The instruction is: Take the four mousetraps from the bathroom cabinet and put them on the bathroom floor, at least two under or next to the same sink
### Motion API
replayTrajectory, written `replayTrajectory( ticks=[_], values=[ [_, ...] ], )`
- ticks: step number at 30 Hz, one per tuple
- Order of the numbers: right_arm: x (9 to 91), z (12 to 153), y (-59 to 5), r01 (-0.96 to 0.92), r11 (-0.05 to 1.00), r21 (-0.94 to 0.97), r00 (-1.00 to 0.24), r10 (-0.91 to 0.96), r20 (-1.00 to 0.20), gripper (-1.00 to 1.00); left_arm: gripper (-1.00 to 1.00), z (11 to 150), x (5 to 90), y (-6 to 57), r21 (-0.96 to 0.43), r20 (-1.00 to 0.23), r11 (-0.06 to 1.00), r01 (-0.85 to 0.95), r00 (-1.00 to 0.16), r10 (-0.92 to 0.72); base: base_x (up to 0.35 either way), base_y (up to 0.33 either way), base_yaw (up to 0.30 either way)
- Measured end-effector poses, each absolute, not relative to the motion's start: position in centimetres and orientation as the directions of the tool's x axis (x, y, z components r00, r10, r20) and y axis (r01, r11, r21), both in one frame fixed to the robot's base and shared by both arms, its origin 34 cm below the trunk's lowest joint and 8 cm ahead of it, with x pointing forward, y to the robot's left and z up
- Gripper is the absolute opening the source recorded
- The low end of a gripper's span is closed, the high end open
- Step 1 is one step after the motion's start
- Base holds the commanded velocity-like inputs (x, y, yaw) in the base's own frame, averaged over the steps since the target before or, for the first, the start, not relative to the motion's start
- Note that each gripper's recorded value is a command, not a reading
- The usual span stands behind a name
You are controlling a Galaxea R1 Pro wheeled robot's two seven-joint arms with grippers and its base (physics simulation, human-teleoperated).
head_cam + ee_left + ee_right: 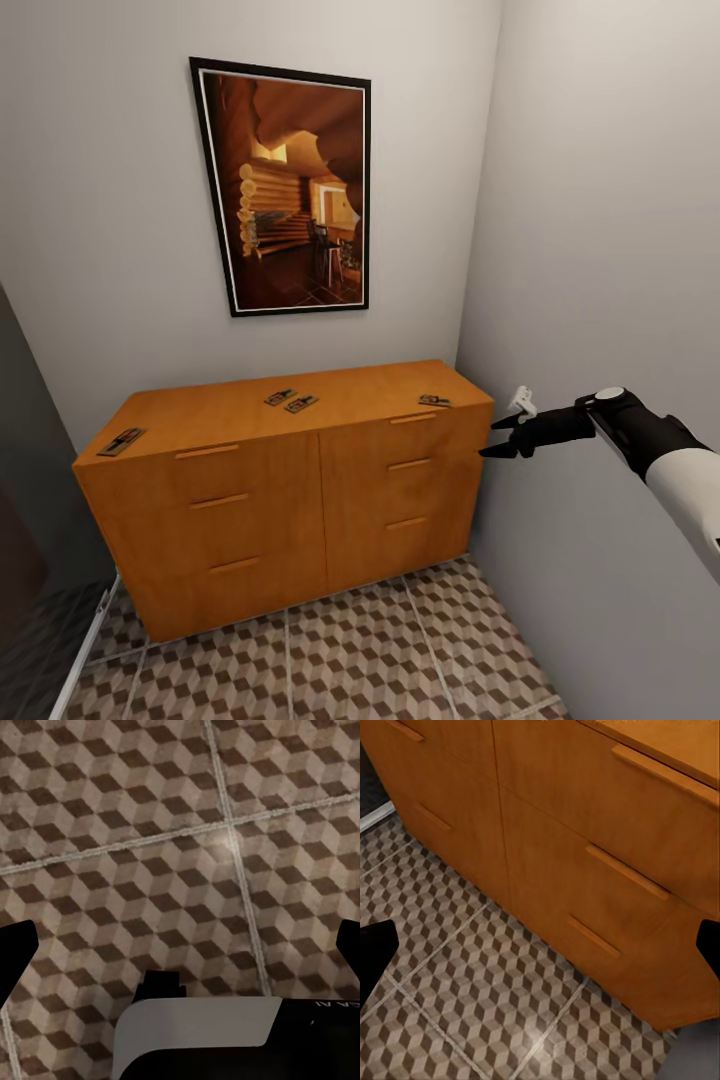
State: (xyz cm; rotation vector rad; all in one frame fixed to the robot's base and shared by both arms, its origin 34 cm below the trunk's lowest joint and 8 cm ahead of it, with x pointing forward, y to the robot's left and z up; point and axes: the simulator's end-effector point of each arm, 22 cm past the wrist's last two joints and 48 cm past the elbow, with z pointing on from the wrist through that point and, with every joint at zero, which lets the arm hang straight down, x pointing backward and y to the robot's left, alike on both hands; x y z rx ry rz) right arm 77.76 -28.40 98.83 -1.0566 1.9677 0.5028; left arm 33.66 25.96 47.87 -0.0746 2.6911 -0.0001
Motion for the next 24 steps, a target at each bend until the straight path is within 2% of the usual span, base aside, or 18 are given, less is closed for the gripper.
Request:
replayTrajectory(
  ticks=[11,24],
  values=[
    [77.8,98.8,-28.2,-0.825,0.564,-0.034,-0.303,-0.493,-0.816,1.0,1.0,47.5,32.7,26.0,-0.011,-0.414,0.998,-0.054,-0.909,-0.054,0.194,0.0,0.0],
    [77.8,98.9,-27.8,-0.827,0.561,-0.034,-0.3,-0.492,-0.817,1.0,1.0,45.3,25.9,28.6,0.033,-0.274,0.999,-0.043,-0.961,-0.032,0.172,0.0,0.0]
  ],
)
